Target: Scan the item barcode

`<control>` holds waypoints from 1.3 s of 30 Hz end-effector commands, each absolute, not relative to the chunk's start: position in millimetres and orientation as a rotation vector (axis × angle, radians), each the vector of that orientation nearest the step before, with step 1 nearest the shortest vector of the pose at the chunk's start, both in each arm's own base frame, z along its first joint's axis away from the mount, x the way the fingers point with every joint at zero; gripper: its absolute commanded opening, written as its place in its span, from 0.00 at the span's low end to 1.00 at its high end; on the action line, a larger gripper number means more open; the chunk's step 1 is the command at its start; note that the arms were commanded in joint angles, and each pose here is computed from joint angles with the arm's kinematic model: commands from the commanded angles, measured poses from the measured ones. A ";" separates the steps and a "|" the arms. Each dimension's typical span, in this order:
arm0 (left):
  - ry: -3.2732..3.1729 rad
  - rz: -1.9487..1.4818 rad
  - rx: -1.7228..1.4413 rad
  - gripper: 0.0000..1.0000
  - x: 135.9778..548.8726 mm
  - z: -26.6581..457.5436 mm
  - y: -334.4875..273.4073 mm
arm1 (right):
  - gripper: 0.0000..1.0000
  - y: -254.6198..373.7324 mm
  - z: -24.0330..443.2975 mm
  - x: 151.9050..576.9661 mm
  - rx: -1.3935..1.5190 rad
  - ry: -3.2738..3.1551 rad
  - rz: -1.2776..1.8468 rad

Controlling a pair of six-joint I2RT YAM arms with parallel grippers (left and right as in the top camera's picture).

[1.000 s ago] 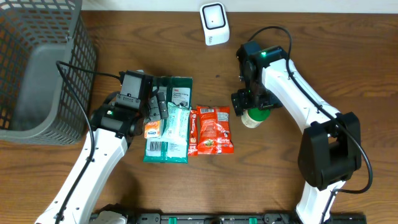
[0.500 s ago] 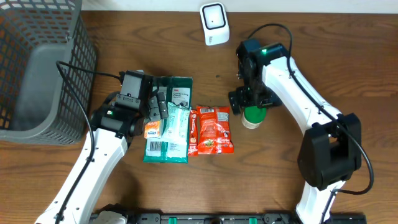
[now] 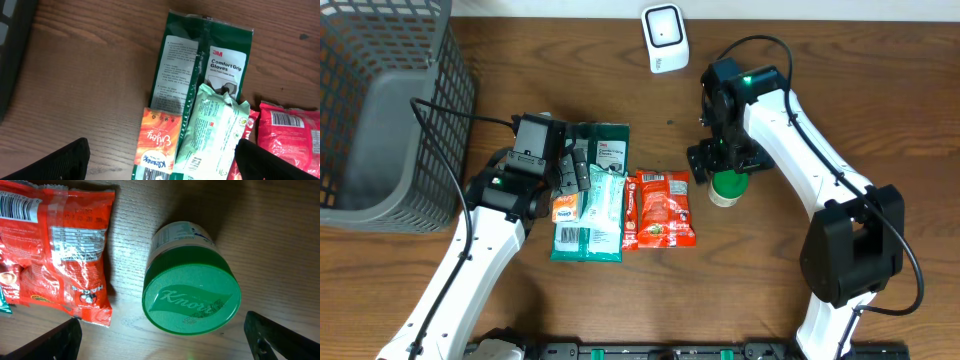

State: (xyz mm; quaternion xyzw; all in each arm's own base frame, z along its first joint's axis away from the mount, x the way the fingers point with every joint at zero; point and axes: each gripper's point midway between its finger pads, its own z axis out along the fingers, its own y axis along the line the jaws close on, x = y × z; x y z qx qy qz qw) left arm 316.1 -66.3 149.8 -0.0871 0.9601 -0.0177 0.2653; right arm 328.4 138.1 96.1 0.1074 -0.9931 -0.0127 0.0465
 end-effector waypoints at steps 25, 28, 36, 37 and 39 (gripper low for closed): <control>2.569 -0.044 -0.247 0.93 320.8 157.8 -65.4 | 0.89 123.2 50.4 325.6 0.310 -3.056 -0.055; 2.569 -0.044 -0.247 0.93 320.8 157.8 -65.4 | 0.86 127.7 49.0 324.0 0.332 -3.055 -0.054; 2.569 -0.044 -0.247 0.93 320.8 157.8 -65.4 | 0.80 129.4 47.0 327.6 0.361 -3.082 0.009; 2.569 -0.044 -0.247 0.93 320.8 157.8 -65.4 | 0.80 129.5 47.0 328.0 0.361 -3.083 0.008; 2.569 -0.044 -0.247 0.93 320.8 157.8 -65.4 | 0.80 129.8 47.0 328.5 0.360 -3.085 0.007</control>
